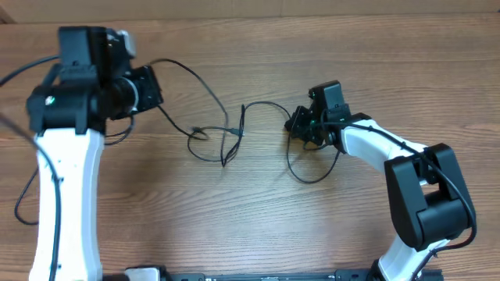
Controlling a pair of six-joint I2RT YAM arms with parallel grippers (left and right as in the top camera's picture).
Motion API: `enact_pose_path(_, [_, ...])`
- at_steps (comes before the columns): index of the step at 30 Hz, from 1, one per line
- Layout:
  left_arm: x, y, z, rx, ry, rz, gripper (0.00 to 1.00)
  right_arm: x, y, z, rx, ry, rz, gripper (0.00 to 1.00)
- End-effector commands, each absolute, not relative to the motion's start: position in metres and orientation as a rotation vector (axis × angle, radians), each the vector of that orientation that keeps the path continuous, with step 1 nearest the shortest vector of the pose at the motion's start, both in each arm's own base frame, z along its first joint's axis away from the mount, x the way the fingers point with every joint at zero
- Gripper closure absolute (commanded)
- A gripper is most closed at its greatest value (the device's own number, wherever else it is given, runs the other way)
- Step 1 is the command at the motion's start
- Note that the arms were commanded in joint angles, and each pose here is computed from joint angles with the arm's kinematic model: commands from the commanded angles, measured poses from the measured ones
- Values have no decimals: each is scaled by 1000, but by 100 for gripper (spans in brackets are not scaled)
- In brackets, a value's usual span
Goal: Untangle cables
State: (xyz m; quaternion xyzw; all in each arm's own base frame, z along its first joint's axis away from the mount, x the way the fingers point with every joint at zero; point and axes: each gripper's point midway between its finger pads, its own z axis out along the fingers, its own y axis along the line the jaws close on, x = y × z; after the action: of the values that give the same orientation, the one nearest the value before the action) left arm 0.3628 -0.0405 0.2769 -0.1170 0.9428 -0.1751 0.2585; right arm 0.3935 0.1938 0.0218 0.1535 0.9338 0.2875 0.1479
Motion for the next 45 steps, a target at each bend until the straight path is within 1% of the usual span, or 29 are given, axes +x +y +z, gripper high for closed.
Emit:
enact_pose_path(1, [360, -55, 243, -227, 2680, -581, 96, 389, 202, 18, 402, 2696, 811, 96])
enact_pose_path(8, [353, -34, 190, -316, 2895, -406, 96, 401, 207, 30, 378, 2648, 841, 96])
enact_pose_path(15, [341, -38, 163, -297, 3031, -408, 96, 423, 206, 64, 214, 2629, 828, 96])
enact_pose_path(20, [331, -51, 140, -246, 3122, -412, 96, 445, 208, 83, 79, 2512, 821, 96])
enact_pose_path(24, [321, -65, 123, -115, 3183, -410, 96, 449, 218, 94, 30, 2461, 884, 96])
enact_pose_path(26, [319, -71, 118, -80, 3189, -406, 96, 447, 226, 95, 2, 2455, 924, 96])
enact_pose_path(29, [320, -77, 115, -48, 3181, -405, 96, 440, 241, 83, -34, 2479, 941, 96])
enact_pose_path(31, [321, -79, 115, -37, 3174, -405, 96, 433, 256, 68, -109, 2497, 940, 96])
enact_pose_path(34, [321, -79, 115, -38, 3175, -403, 96, 432, 268, 67, -216, 2461, 929, 96])
enact_pose_path(36, [321, -77, 114, -38, 3176, -392, 96, 434, 271, 72, -245, 2431, 940, 96])
enact_pose_path(41, [321, -77, 114, -41, 3175, -393, 96, 430, 272, 106, -303, 2355, 1102, 96])
enact_pose_path(45, [323, -77, 114, -51, 3168, -393, 96, 424, 262, 128, -321, 2320, 1233, 96])
